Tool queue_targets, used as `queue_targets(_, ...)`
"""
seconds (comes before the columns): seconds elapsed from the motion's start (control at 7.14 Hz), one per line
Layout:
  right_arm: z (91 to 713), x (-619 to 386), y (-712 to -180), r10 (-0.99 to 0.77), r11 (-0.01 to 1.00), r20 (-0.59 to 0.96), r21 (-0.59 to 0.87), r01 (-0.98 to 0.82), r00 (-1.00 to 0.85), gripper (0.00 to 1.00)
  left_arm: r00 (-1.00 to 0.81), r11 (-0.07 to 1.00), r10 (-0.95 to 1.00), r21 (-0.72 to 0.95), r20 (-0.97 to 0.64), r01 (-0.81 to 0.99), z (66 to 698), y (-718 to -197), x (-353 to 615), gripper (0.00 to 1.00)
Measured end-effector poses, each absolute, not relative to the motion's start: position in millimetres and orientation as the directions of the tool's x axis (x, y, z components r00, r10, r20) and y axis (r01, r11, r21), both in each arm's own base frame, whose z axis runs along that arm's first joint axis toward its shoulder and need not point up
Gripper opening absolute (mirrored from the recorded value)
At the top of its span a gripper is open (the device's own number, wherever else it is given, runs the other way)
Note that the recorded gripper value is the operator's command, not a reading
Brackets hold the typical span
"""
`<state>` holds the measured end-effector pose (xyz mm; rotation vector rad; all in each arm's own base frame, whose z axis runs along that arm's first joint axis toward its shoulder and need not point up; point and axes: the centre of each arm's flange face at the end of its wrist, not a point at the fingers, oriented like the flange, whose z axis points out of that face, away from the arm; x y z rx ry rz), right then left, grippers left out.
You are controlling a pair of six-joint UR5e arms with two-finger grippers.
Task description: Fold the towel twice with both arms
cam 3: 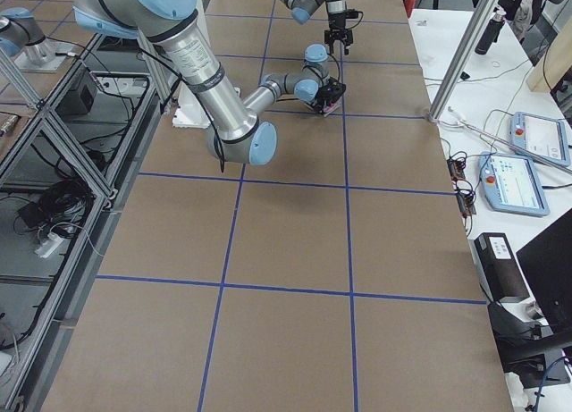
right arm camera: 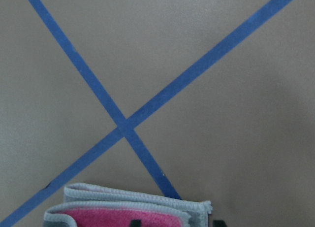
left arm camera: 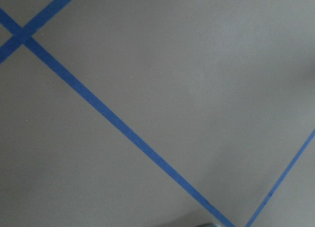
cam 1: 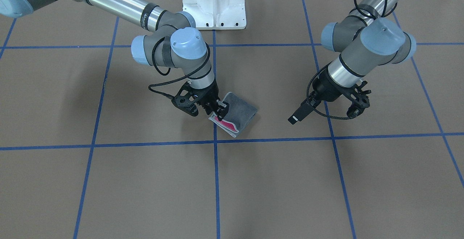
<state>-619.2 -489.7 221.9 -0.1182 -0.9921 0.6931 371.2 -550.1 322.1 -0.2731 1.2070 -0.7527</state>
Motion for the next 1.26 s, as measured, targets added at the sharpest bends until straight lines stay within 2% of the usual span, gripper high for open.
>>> queue_targets(0.28, 221.8, -621.2, -487.8, 0.584, 0.784, 0.729, -0.394, -0.48, 0.356, 0.19, 0.153, 0.732, -0.654, -0.567, -0.741, 0.378, 322.1, -550.1, 371.2, 1.0)
queue_targets(0.7, 222.3, -621.9, -485.6, 0.584, 0.785, 0.729, -0.394, -0.478, 0.358, 0.14, 0.153, 0.729, -0.656, -0.569, -0.739, 0.379, 322.6, -549.7, 372.6, 1.0)
queue_targets(0.84, 221.4, -621.5, -485.2, 0.583, 0.785, 0.73, -0.394, -0.477, 0.357, 0.05, 0.152, 0.728, -0.658, -0.571, -0.738, 0.379, 322.2, -549.3, 373.5, 1.0)
queue_targets(1.26, 219.1, -620.2, -484.4, 0.582, 0.786, 0.732, -0.394, -0.476, 0.354, 0.0, 0.149, 0.725, -0.661, -0.575, -0.736, 0.379, 320.6, -549.3, 374.3, 1.0)
